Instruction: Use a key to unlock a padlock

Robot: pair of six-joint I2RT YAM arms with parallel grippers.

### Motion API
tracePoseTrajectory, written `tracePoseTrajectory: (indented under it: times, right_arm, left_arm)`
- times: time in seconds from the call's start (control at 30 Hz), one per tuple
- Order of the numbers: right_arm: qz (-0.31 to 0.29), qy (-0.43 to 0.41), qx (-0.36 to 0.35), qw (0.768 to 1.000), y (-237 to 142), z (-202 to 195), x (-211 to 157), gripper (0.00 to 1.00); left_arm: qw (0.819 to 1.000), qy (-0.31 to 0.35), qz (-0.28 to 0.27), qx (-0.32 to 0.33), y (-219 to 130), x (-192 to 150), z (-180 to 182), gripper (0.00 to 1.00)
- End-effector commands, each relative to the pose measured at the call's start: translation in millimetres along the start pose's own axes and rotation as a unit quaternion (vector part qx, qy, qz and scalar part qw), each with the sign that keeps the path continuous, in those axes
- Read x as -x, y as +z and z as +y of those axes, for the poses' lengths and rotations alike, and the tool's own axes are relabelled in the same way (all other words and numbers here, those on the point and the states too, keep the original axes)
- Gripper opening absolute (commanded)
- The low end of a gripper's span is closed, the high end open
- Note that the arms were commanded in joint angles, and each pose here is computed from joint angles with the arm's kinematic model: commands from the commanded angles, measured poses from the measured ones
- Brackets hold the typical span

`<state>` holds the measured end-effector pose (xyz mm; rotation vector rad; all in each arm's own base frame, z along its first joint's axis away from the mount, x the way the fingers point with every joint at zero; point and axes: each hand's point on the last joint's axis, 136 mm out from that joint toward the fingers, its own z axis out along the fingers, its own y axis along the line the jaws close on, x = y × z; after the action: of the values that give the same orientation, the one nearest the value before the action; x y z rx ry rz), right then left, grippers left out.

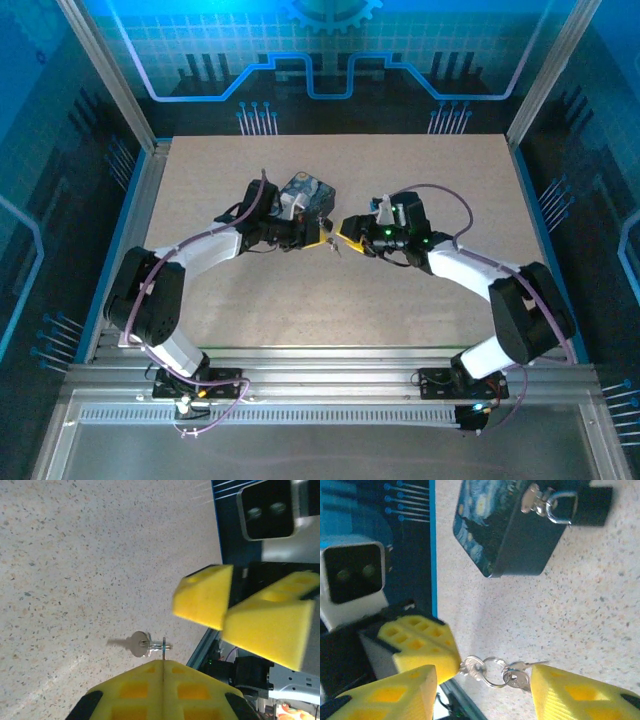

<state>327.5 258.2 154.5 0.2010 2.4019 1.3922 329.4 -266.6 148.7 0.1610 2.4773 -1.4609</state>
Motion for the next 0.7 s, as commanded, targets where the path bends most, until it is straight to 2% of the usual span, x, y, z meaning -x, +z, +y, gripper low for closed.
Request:
tracePoseTrajectory:
  times: [0.0,0.1,0.23,0.47,0.67]
  right_arm:
    - [0.035,-0.144,0.012,0.989,-9.6,9.7,-6.3,0.51]
    - [0.072,-0.213,0.065,0.972,-7.0,25.8,-13.7,0.48]
    - [0.093,-0.266,0.083,0.956,-1.4,22.9,-18.4,0.46]
    - [0.117,-0.269,0.123,0.948,7.9,24.3,-21.8,0.39]
    - [0.129,-0.255,0.151,0.946,9.1,22.8,-28.5,0.27]
  left_arm:
    - [0.998,0.042,0.027,-0.039,-1.5,-1.3,-15.3,0.0]
    - [0.997,0.048,0.035,-0.051,-0.5,0.0,-20.4,0.0]
    - [0.995,0.055,0.043,-0.069,-0.4,-1.8,-26.9,0.0]
    - [0.994,0.058,0.047,-0.078,-2.4,-6.3,-29.9,0.0]
    - [0.993,0.062,0.044,-0.09,-4.6,-6.1,-35.1,0.0]
